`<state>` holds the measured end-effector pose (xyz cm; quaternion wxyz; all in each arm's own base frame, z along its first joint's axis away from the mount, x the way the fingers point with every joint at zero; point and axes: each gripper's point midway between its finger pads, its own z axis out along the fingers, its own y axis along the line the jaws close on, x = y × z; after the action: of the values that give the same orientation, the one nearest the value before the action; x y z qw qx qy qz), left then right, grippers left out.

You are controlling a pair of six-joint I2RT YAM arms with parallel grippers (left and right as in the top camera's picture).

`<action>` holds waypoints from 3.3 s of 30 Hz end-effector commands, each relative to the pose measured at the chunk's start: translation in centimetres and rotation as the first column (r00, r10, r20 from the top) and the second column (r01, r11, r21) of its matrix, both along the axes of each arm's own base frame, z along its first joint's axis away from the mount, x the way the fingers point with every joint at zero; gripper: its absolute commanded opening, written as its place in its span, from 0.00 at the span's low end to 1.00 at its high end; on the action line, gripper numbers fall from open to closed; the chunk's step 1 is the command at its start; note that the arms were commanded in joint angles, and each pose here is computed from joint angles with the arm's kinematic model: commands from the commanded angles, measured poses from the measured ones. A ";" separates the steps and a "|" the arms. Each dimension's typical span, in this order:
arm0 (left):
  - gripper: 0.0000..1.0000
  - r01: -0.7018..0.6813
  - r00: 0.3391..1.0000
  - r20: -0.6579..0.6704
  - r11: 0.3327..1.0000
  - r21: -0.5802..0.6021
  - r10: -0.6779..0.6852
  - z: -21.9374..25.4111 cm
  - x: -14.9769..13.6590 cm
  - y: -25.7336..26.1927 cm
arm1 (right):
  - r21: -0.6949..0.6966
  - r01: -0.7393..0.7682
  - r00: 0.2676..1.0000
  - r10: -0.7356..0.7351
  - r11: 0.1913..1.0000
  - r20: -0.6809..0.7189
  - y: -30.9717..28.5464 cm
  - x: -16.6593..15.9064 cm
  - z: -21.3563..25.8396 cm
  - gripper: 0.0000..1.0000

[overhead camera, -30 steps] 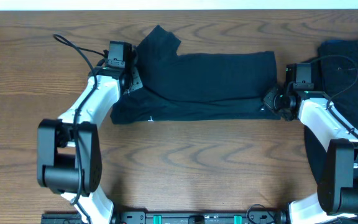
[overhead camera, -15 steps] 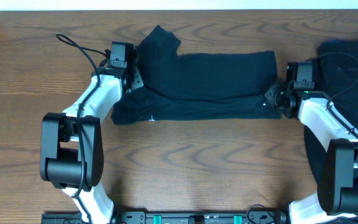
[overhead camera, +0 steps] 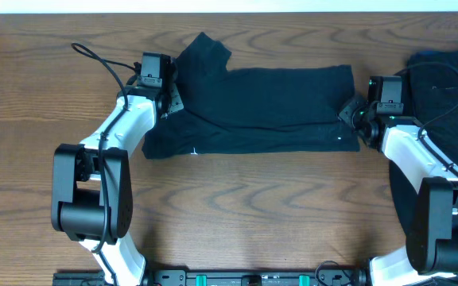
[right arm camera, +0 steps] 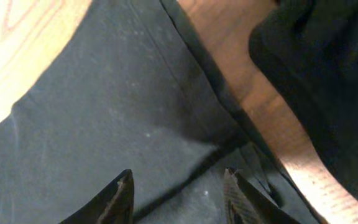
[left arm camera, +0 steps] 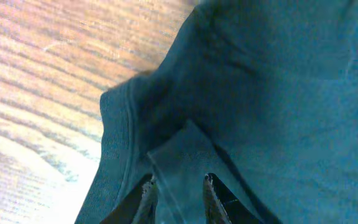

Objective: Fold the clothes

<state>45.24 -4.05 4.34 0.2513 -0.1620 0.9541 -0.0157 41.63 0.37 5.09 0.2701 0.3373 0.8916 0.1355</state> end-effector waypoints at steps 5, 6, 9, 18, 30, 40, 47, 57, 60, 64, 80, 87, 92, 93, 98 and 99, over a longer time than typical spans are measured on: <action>0.34 0.015 0.987 0.160 0.999 -0.045 -0.008 7.1 1.5 -0.6 | -0.126 -0.373 0.921 0.383 0.919 0.073 2.5 1.9 2.8 0.37; 0.33 0.017 0.987 0.161 0.999 -0.052 -0.008 7.8 1.1 -0.7 | -0.146 -0.417 0.903 0.427 0.897 0.046 2.8 1.7 3.3 0.38; 0.21 -0.012 0.994 0.109 0.998 -0.062 0.018 8.4 -1.0 -0.3 | -0.240 -0.611 0.786 0.613 0.754 -0.078 4.5 0.7 5.6 0.39; 0.06 -0.083 0.986 -0.157 0.987 -0.141 0.060 4.2 -6.2 -1.1 | -0.418 -0.785 0.569 0.799 0.457 -0.196 11.8 0.1 7.4 0.27; 0.06 -0.097 0.948 -0.313 0.986 -0.137 0.050 -1.5 -7.9 -1.4 | -0.491 -0.871 0.198 0.929 0.020 -0.314 25.0 -1.9 0.2 0.24; 0.06 -0.105 0.928 -0.368 0.987 -0.122 0.054 -4.4 -8.1 -1.4 | -0.514 -0.848 0.088 0.922 -0.128 -0.376 29.3 -5.1 -0.5 0.28; 0.06 -0.127 0.911 -0.406 0.985 -0.113 0.071 -6.5 -8.4 -0.9 | -0.525 -0.845 0.126 0.920 -0.096 -0.372 28.6 -4.3 -0.3 0.36; 0.06 -0.169 0.898 -0.428 0.980 -0.108 0.108 -7.4 -8.5 0.6 | -0.483 -0.871 0.108 0.928 -0.085 -0.358 28.5 -4.4 -1.6 0.39; 0.06 -0.169 0.898 -0.427 0.980 -0.108 0.108 -7.5 -8.5 0.6 | -0.482 -0.872 0.107 0.927 -0.086 -0.359 28.5 -4.4 -1.8 0.39; 0.06 -0.168 0.900 -0.423 0.980 -0.109 0.108 -7.4 -8.4 0.6 | -0.483 -0.872 0.107 0.927 -0.087 -0.359 28.5 -4.4 -1.8 0.38; 0.06 -0.168 0.900 -0.422 0.980 -0.109 0.107 -7.4 -8.3 0.6 | -0.509 -0.836 0.050 0.897 -0.203 -0.440 28.5 -3.8 -3.6 0.38; 0.06 -0.168 0.901 -0.421 0.980 -0.109 0.107 -7.4 -8.3 0.6 | -0.524 -0.828 0.069 0.892 -0.199 -0.448 28.2 -3.2 -3.9 0.38; 0.06 -0.167 0.901 -0.421 0.980 -0.109 0.107 -7.4 -8.3 0.6 | -0.535 -0.824 0.088 0.892 -0.185 -0.444 27.9 -2.6 -3.8 0.37; 0.06 -0.167 0.901 -0.421 0.980 -0.109 0.107 -7.4 -8.3 0.6 | -0.542 -0.820 0.099 0.889 -0.181 -0.448 27.7 -2.3 -3.8 0.37; 0.06 -0.167 0.901 -0.421 0.980 -0.109 0.107 -7.4 -8.3 0.6 | -0.555 -0.816 0.127 0.886 -0.163 -0.446 27.0 -1.5 -3.6 0.38; 0.06 -0.167 0.901 -0.421 0.980 -0.109 0.107 -7.4 -8.3 0.6 | -0.556 -0.816 0.131 0.886 -0.159 -0.445 26.8 -1.4 -3.6 0.38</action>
<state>38.08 -5.02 -0.24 0.0601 -0.2303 0.9689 -0.0671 39.28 28.15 1.57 0.2541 -0.4847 0.8356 -0.0471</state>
